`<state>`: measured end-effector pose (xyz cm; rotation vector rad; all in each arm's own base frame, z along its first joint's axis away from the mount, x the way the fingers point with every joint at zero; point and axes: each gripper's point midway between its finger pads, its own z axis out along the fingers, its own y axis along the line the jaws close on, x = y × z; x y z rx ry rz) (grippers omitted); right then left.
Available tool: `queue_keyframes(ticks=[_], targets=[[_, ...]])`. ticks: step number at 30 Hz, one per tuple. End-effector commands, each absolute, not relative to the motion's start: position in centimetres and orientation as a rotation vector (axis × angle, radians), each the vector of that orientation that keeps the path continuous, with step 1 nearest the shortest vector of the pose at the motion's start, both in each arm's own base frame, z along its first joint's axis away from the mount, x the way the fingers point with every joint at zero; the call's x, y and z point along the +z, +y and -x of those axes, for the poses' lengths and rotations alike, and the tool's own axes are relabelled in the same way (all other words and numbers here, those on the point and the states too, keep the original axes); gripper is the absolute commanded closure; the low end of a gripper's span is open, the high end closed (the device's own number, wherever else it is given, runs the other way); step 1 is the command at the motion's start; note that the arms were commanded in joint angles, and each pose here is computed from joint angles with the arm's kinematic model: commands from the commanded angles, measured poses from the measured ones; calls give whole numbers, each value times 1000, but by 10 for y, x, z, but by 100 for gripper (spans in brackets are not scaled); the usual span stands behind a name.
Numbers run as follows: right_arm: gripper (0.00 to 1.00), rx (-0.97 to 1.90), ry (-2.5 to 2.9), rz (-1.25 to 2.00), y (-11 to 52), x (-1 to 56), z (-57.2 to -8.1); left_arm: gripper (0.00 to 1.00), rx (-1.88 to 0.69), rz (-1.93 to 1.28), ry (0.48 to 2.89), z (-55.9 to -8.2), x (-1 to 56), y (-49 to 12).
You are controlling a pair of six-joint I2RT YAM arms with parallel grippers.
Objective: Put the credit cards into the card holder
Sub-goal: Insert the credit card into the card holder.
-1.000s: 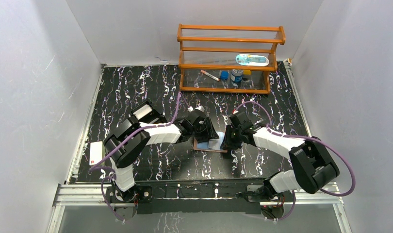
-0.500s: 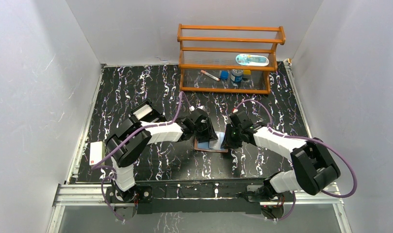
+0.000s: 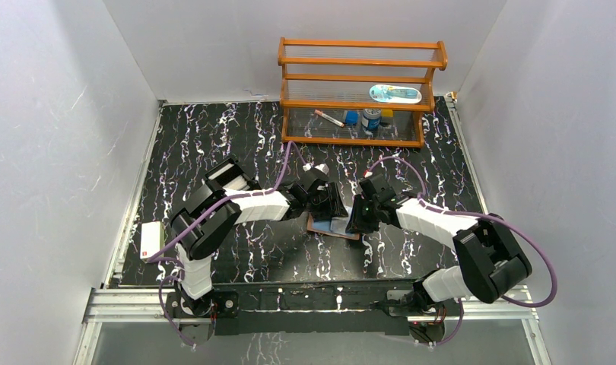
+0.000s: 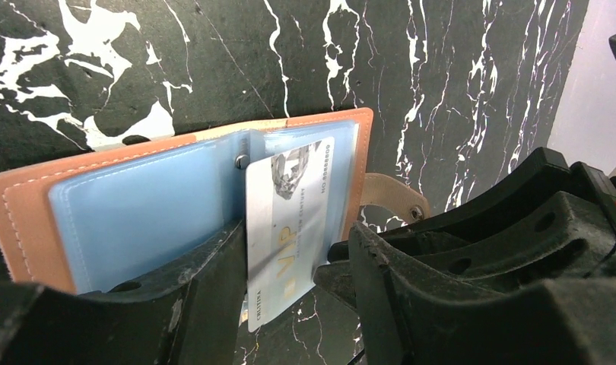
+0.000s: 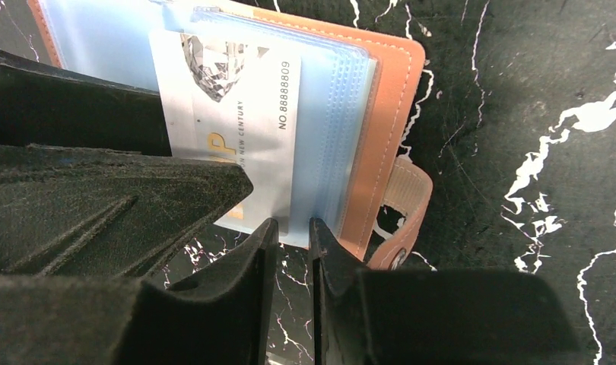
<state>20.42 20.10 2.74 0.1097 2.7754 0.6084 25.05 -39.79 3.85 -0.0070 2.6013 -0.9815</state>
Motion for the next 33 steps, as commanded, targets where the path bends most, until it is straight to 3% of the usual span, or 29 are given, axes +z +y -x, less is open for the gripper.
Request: queue_keyframes(ticks=[1, 7, 33], targets=[[69, 627, 2730, -102, 204, 38, -214, 50, -940, -24, 2623, -245, 41, -391], [60, 590, 2686, -105, 198, 50, -220, 49, -928, -2, 2599, -251, 47, -384], [62, 582, 2725, -104, 194, 25, -216, 53, -1124, -105, 2567, -241, 59, -406]])
